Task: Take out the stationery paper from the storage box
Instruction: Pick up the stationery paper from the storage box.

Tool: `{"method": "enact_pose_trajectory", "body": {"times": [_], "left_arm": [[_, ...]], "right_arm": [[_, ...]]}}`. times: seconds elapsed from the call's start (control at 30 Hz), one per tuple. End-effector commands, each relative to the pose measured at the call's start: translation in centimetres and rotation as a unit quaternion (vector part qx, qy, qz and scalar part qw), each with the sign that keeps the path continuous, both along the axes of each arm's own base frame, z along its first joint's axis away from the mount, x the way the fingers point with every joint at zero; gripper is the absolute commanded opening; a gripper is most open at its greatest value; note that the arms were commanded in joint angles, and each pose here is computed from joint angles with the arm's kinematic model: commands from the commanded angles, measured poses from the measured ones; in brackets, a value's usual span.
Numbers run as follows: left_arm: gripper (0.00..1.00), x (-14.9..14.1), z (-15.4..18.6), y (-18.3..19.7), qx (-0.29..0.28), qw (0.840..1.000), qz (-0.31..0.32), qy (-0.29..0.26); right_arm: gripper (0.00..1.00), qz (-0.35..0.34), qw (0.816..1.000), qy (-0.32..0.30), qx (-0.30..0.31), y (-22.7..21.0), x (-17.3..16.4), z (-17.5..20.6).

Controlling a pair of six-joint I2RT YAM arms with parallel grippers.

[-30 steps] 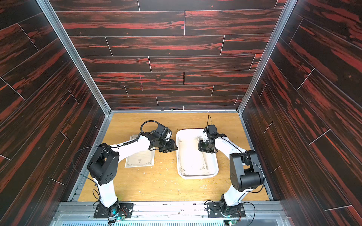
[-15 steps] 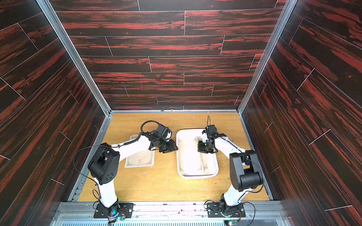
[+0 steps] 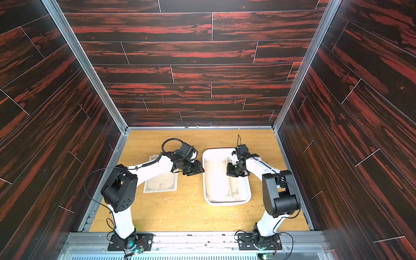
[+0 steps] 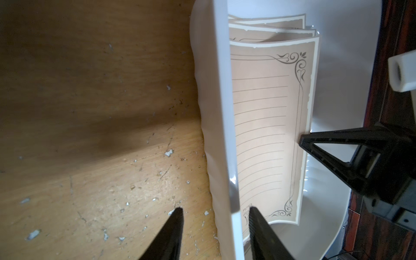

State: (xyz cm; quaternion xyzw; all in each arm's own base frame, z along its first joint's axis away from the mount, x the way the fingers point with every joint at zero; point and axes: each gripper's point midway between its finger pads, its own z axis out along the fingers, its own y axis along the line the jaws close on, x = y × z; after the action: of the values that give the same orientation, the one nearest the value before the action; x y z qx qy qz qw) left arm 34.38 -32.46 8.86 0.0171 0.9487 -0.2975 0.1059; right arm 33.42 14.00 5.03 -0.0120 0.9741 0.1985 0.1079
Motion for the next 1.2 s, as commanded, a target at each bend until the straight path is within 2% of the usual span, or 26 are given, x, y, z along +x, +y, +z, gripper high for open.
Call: {"method": "enact_pose_trajectory", "body": {"times": [0.0, 0.3, 0.33, 0.57, 0.83, 0.97, 1.07, 1.17], "left_arm": [[0.5, 0.6, 2.4, 0.1, 0.008, 0.999, -0.007, -0.033], [0.5, 1.7, 8.1, 0.8, -0.001, 0.993, -0.008, -0.122], [0.51, 1.7, 9.7, 1.0, -0.008, 0.99, -0.01, -0.141], [0.51, 1.7, 13.5, 2.1, -0.005, 0.976, -0.022, -0.216], [0.5, 1.6, 15.6, 3.2, -0.011, 0.964, -0.018, -0.264], [0.5, 1.6, 16.1, 3.9, -0.014, 0.956, -0.019, -0.294], [0.5, 1.5, 17.3, 4.8, -0.014, 0.943, -0.019, -0.333], [0.5, 1.5, 19.3, 6.1, -0.01, 0.922, -0.003, -0.388]], "right_arm": [[0.0, 0.0, 1.0, -0.017, -0.016, -0.5, 0.3, 1.5], [0.0, -0.012, 0.996, -0.059, -0.07, -2.4, 0.7, 5.5], [0.0, -0.013, 0.994, -0.066, -0.081, -2.7, 0.9, 6.1], [0.0, -0.006, 0.981, -0.096, -0.17, -4.4, 1.1, 8.9], [0.0, 0.016, 0.955, -0.124, -0.268, -4.9, 1.4, 11.1], [0.0, 0.03, 0.938, -0.159, -0.307, -4.4, 1.8, 13.6], [0.0, 0.042, 0.922, -0.195, -0.331, -3.8, 2.1, 16.1], [0.0, 0.053, 0.904, -0.234, -0.353, -3.3, 2.1, 18.6]]}}
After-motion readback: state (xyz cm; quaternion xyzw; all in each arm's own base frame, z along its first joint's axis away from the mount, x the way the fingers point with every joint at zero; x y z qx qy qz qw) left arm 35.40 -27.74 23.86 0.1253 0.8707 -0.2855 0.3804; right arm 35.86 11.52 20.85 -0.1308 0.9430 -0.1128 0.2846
